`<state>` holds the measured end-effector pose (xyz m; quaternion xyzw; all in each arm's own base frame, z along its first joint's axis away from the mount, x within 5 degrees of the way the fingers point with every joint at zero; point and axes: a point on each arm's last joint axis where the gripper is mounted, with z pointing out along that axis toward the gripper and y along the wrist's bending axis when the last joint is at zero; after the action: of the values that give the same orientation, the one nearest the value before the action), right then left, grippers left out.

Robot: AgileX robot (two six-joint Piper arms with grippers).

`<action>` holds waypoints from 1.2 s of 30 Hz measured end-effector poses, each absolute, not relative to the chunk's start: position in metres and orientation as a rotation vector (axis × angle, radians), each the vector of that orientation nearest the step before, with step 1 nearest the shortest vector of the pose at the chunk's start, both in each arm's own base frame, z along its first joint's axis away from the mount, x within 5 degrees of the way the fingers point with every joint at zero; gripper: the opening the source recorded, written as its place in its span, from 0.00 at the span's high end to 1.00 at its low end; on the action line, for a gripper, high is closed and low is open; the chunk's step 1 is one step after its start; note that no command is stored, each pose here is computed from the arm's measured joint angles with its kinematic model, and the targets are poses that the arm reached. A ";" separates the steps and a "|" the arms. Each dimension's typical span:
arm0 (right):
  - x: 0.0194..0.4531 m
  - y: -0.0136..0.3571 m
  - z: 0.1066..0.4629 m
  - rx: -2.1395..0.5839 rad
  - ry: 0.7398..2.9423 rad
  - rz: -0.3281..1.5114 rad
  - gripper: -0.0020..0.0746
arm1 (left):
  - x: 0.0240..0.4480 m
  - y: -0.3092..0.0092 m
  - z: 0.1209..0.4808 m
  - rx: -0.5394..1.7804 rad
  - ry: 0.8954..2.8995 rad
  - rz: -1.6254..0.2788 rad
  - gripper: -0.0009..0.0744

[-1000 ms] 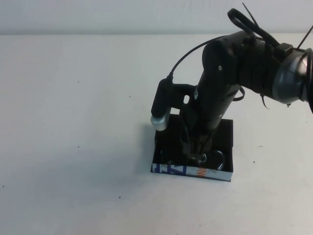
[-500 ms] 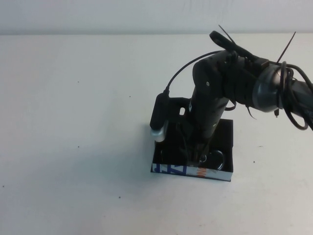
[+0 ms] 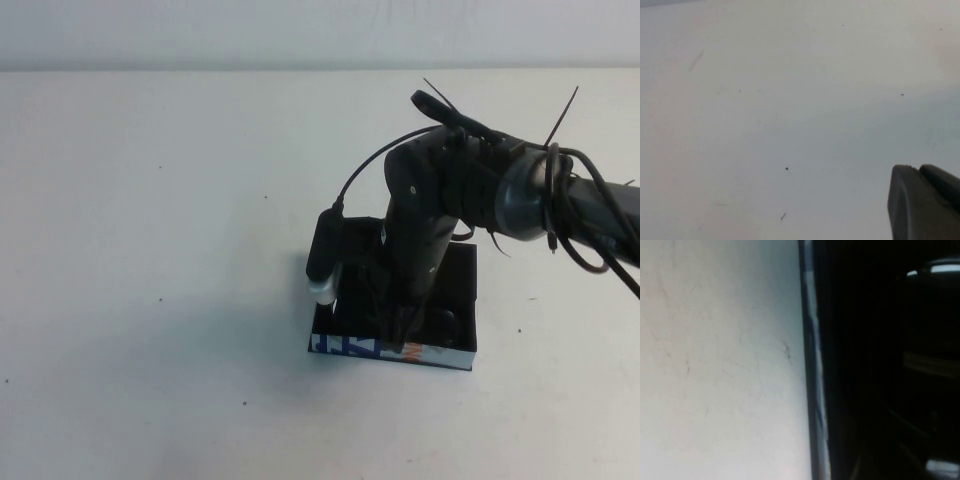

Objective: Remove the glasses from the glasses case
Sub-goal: Pick up the glasses from the glasses case, then place the glasses on the table

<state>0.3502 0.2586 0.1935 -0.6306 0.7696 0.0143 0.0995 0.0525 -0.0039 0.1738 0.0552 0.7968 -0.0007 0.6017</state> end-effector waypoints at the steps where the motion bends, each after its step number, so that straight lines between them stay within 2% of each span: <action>1: 0.350 0.259 0.193 -1.867 2.276 0.040 0.66 | 0.053 -0.004 0.174 0.128 1.846 -0.002 0.99; 7: 0.349 0.257 0.203 -1.849 2.263 0.026 0.90 | 0.053 -0.004 0.174 0.128 1.846 -0.002 0.99; 11: 0.349 0.255 0.225 -1.802 2.262 0.004 0.90 | 0.053 -0.004 0.174 0.128 1.846 -0.002 0.99; 16: 0.339 0.247 0.278 -1.687 2.320 0.008 0.90 | 0.053 -0.004 0.174 0.128 1.846 -0.002 0.99; 20: 0.330 0.234 0.318 -1.399 2.414 0.081 0.90 | 0.053 -0.004 0.174 0.128 1.846 -0.002 0.99; 26: 0.305 0.188 0.374 -0.926 2.516 0.345 0.90 | 0.053 -0.004 0.174 0.128 1.846 -0.002 0.99; 30: 0.290 0.147 0.371 -0.673 2.634 0.391 0.90 | 0.053 -0.004 0.174 0.128 1.846 -0.002 0.99; 36: 0.279 0.097 0.322 -0.377 2.876 0.277 0.90 | 0.053 -0.004 0.174 0.128 1.846 -0.002 0.99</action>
<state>0.2793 0.0970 0.3220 -0.1285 0.9806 0.0946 0.1136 0.0525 -0.0039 0.1738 0.0552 0.7968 -0.0007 0.6017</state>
